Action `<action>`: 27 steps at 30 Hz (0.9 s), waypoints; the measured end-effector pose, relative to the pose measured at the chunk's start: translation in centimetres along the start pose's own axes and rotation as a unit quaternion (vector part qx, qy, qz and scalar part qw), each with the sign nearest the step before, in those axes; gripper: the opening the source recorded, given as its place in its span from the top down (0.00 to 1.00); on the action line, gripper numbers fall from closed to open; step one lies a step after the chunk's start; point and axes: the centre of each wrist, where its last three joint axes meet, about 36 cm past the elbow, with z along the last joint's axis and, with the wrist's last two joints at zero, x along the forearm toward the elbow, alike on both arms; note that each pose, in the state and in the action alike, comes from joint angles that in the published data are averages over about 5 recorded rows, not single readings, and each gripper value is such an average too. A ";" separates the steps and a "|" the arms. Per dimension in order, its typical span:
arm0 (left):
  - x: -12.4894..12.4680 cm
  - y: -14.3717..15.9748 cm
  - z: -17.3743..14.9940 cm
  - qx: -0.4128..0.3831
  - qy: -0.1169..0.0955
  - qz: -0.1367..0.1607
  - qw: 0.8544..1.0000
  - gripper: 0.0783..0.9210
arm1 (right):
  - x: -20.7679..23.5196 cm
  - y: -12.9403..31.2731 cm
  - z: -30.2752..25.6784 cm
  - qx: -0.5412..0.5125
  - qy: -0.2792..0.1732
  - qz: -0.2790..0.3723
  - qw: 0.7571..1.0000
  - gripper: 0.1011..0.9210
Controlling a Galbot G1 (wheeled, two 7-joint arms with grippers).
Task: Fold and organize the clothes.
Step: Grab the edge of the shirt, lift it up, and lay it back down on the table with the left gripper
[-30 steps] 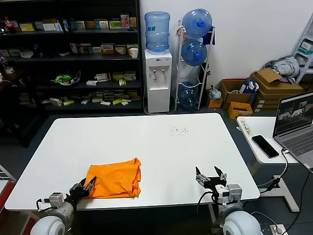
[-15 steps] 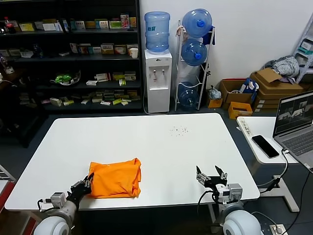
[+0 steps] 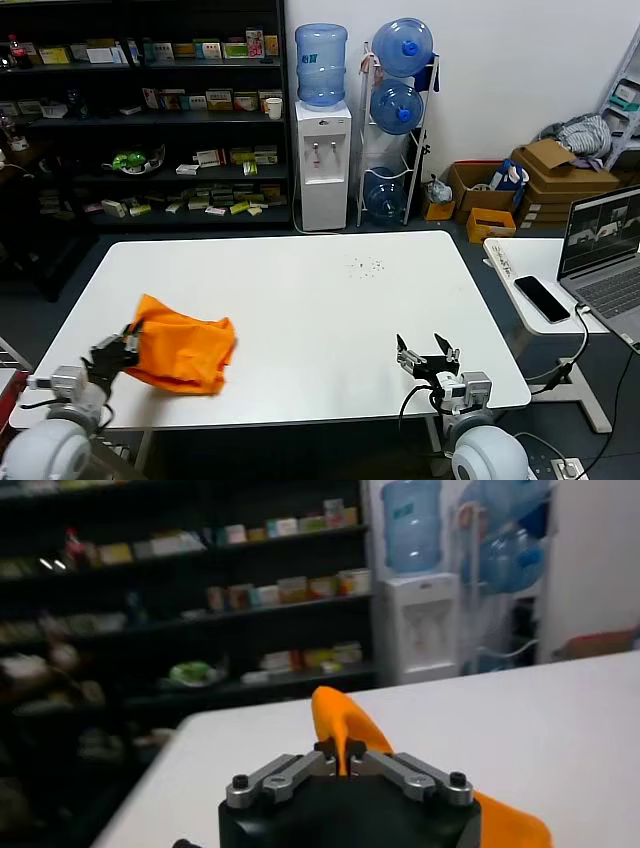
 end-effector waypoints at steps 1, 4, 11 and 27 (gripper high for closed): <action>0.0 1.3 0.1 -0.016 0.001 -0.013 1.000 0.94 | 0.0 0.0 0.1 0.000 0.000 0.000 1.000 0.12; 0.1 4.2 0.3 -0.054 0.006 -0.045 0.998 0.94 | -0.1 0.1 0.2 -0.001 0.001 -0.001 1.000 0.12; 0.7 2.9 -0.8 -0.054 -0.009 -0.038 0.998 0.94 | 0.0 0.1 0.5 -0.002 -0.002 0.001 1.000 0.12; 0.0 -21.3 -2.8 0.212 0.029 0.133 0.968 0.91 | 0.0 -1.1 0.6 0.012 -0.040 0.014 0.999 0.12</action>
